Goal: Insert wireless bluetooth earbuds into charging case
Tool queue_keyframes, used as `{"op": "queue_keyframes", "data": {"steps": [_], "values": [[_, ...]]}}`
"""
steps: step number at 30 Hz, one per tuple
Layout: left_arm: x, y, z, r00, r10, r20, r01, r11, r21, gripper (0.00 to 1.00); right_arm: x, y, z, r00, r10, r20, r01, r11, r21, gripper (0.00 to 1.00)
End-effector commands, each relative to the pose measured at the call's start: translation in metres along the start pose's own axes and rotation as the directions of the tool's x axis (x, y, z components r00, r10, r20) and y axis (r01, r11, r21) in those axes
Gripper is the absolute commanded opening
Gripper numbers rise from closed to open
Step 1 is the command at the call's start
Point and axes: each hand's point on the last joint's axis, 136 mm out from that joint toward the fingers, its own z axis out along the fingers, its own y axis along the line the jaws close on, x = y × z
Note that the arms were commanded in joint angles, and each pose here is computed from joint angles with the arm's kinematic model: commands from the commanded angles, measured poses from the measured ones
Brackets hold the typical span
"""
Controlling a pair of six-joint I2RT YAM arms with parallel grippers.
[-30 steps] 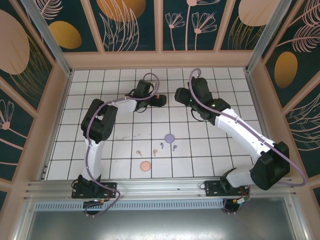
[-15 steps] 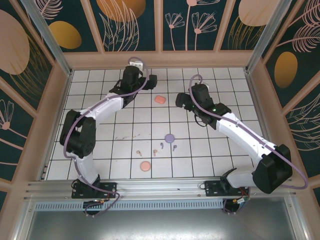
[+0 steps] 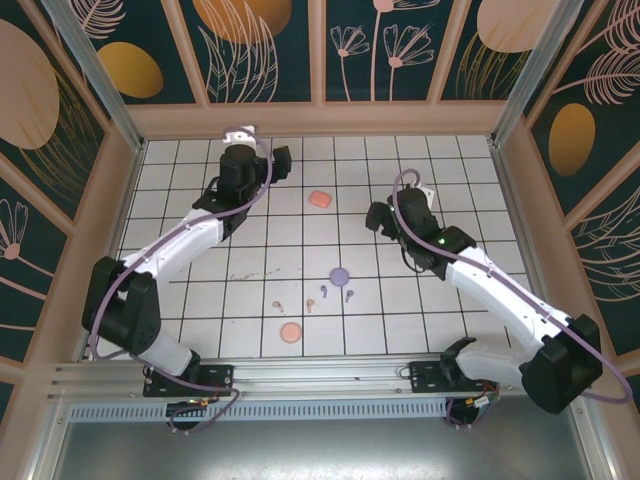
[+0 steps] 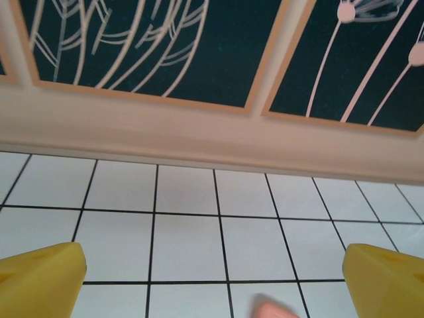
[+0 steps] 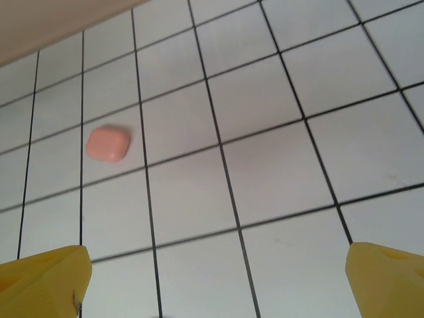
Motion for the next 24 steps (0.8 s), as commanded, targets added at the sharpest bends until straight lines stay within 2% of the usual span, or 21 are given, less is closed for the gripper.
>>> {"op": "queue_keyframes", "data": {"steps": [1, 6, 9, 13, 16, 20, 24], "values": [[-0.028, 0.017, -0.023, 0.992, -0.077, 0.101, 0.085, 0.993, -0.076, 0.99, 0.017, 0.018, -0.013, 1.0, -0.009, -0.03, 0.006, 0.994, -0.108, 0.99], [-0.033, 0.041, -0.047, 0.978, -0.079, 0.194, 0.109, 0.983, -0.146, 0.99, 0.046, 0.043, -0.027, 0.993, -0.05, -0.104, 0.028, 0.979, -0.203, 0.99], [-0.034, 0.056, -0.061, 0.967, -0.101, 0.236, 0.148, 0.971, -0.19, 0.99, 0.072, 0.059, -0.03, 0.978, -0.091, -0.188, 0.042, 0.968, -0.248, 0.96], [-0.036, 0.063, -0.064, 0.98, -0.082, 0.183, 0.129, 0.957, -0.261, 0.99, 0.105, 0.075, -0.033, 0.944, -0.129, -0.304, 0.043, 0.961, -0.275, 0.92], [-0.034, 0.064, -0.065, 0.982, -0.088, 0.17, 0.132, 0.956, -0.263, 0.99, 0.129, 0.084, -0.036, 0.911, -0.151, -0.384, 0.041, 0.959, -0.279, 0.89], [-0.027, 0.063, -0.06, 0.984, -0.119, 0.13, 0.145, 0.966, -0.213, 0.99, 0.156, 0.1, -0.043, 0.879, -0.157, -0.451, 0.033, 0.963, -0.269, 0.85], [-0.019, 0.066, -0.051, 0.974, -0.203, 0.105, 0.217, 0.966, -0.143, 0.99, 0.183, 0.118, -0.047, 0.849, -0.103, -0.518, -0.016, 0.975, -0.221, 0.83]]}}
